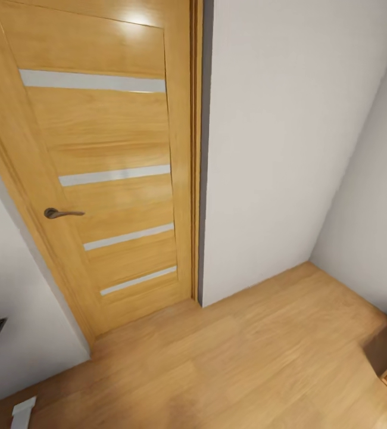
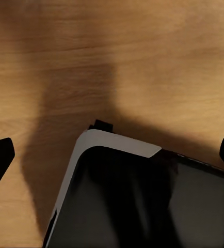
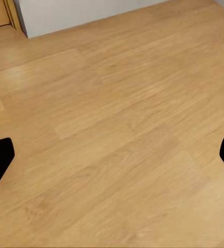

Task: In the bedroom, organize the workspace by keeping the computer under the desk, ensuring the monitor is on the desk, placing the keyboard on the desk next to the monitor, placing the mouse on the desk next to the keyboard, moving the folder from the swivel chair onto the desk next to the mouse, stacking the notebook on top of the folder with the pen on top of the notebook, and positioning the swivel chair next to the desk.

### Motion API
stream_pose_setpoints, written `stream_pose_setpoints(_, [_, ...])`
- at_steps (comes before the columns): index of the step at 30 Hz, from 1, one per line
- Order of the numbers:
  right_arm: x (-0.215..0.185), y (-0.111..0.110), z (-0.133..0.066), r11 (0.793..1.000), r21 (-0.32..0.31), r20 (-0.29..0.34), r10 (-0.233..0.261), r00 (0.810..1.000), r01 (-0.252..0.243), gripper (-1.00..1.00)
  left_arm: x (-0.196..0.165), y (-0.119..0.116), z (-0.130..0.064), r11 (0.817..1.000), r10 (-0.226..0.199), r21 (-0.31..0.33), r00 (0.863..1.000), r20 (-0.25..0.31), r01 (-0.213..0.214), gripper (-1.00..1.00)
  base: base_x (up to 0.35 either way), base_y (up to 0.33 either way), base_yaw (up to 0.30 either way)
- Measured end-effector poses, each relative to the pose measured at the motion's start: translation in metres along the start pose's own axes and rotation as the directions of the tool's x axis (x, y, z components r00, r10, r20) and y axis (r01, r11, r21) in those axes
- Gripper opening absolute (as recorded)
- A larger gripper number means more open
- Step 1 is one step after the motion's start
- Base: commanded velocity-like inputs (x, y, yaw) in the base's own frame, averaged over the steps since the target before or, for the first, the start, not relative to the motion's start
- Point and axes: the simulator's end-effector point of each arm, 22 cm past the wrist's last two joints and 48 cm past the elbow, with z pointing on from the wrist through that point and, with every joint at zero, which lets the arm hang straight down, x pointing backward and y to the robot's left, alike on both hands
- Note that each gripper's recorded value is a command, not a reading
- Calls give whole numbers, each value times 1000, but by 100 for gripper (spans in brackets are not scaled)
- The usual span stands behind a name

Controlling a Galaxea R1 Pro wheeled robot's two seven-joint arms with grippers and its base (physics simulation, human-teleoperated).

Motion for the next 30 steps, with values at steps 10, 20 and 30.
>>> stream_pose_setpoints(10, [-1, -7, -8, 999, 51, 32, 15, 999, -17, 100, -17, -6, 0, 1000, 5, 15, 997, 82, -6, 100, 99, -61, 263])
stream_pose_setpoints(20, [-1, 6, -19, 998, 40, 69, 44, 997, -47, 100, -27, -8, -2, 1000, 5, 18, 991, 133, -8, 100, 3, -2, 263])
stream_pose_setpoints(30, [2, 7, -23, 997, 55, 64, 54, 996, -58, 100, -27, -10, -2, 1000, 7, 21, 991, 137, -10, 100, 0, 0, 263])
